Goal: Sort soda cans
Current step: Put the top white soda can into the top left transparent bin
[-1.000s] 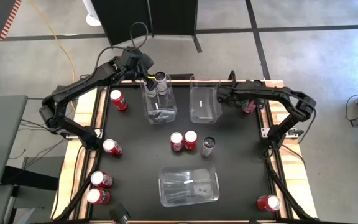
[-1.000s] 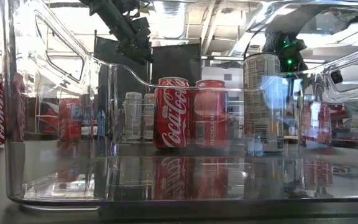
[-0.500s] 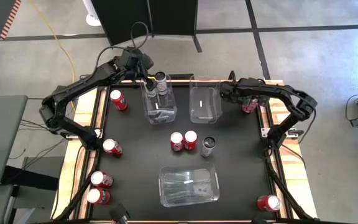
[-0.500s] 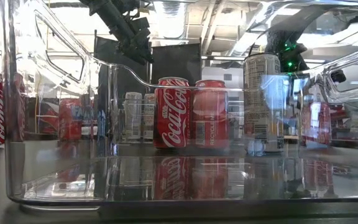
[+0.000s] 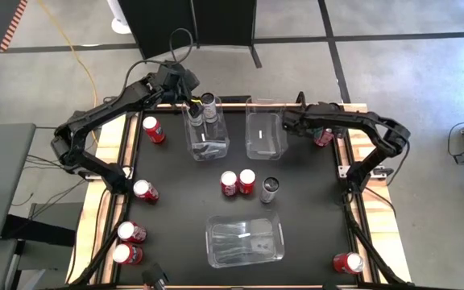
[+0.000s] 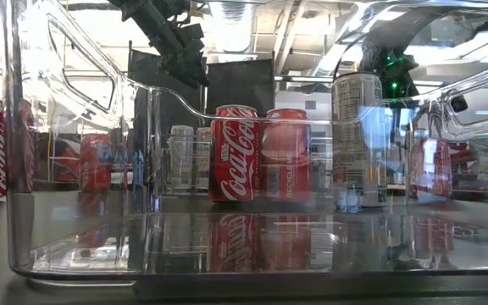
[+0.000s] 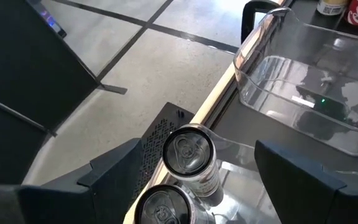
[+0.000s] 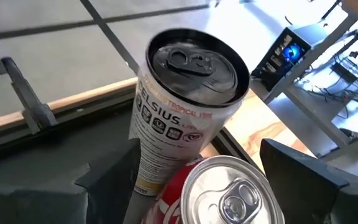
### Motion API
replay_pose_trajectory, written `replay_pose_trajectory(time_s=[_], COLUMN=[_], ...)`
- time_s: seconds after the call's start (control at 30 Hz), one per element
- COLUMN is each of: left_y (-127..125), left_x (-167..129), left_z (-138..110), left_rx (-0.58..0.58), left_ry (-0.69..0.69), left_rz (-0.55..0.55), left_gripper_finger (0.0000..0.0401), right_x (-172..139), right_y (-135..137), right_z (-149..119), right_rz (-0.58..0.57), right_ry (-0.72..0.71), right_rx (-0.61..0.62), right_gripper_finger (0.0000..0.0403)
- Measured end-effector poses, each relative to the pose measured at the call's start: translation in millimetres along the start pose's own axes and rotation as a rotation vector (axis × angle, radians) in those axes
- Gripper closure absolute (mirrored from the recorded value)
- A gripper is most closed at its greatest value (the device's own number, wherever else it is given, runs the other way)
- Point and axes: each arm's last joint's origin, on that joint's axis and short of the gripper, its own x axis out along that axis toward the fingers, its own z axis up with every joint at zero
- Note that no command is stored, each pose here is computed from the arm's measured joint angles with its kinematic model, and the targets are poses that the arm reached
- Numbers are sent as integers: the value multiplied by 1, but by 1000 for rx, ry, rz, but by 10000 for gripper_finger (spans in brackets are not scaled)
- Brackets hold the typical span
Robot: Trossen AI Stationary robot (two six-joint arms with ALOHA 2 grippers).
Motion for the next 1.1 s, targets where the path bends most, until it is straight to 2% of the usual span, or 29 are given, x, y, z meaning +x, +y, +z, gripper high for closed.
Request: replay_pose_trajectory(time_s=[0.27,0.47,0.73,1.1], left_y=[0,0,0,0], left_x=[0,0,0,0], left_z=[0,0,0,-2], left_rx=[32,36,47,64], left_ry=[0,1,6,26], left_rz=[3,8,7,8], left_gripper_finger=[92,92,92,92], right_x=[5,6,10,0], right_y=[0,-1,-1,5], right_z=[3,4,6,1], right_rz=[-17,-26,-34,32], right_ry=[2,5,7,-32], right_rx=[-16,-90,-75,-77], right_gripper_finger=[53,53,55,58])
